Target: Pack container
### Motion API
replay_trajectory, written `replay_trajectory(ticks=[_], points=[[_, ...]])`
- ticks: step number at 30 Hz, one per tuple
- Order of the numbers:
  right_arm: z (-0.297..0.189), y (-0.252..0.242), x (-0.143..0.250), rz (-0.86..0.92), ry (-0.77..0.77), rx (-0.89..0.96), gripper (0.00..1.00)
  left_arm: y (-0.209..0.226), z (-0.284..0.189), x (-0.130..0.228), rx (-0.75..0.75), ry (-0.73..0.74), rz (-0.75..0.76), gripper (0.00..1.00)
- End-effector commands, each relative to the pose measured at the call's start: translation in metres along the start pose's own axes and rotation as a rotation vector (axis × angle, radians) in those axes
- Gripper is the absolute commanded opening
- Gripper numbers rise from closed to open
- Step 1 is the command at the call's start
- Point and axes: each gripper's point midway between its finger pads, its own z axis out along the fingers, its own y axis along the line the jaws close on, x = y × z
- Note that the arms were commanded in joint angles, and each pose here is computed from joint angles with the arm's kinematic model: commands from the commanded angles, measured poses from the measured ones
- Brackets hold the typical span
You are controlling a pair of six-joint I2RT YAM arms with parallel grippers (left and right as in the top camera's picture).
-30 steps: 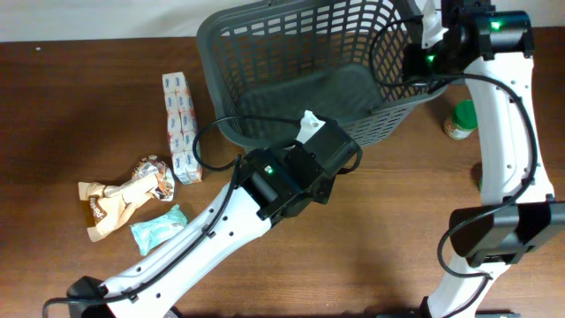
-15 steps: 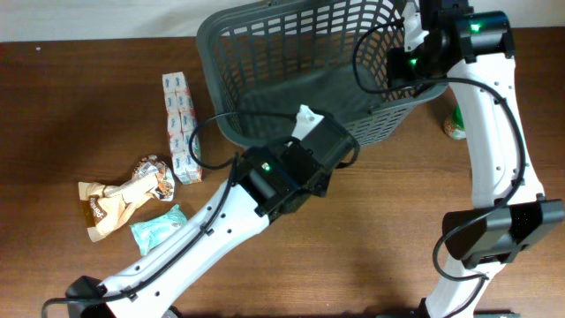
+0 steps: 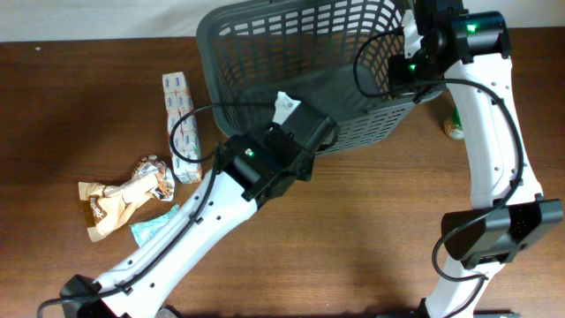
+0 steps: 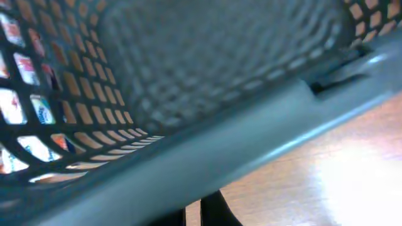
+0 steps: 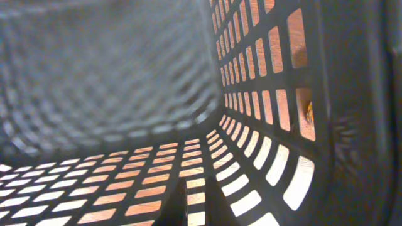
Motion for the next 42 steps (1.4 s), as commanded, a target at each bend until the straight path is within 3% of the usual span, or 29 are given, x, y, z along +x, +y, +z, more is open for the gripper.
replay_trajectory(ticks=[1, 42], points=[[0.004, 0.0, 0.004, 0.0, 0.026, 0.019, 0.04, 0.017, 0.001, -0.01, -0.048, -0.025, -0.042, 0.02], [0.004, -0.001, 0.015, -0.001, 0.069, 0.021, 0.04, 0.062, 0.009, -0.023, -0.135, -0.032, -0.129, 0.02]])
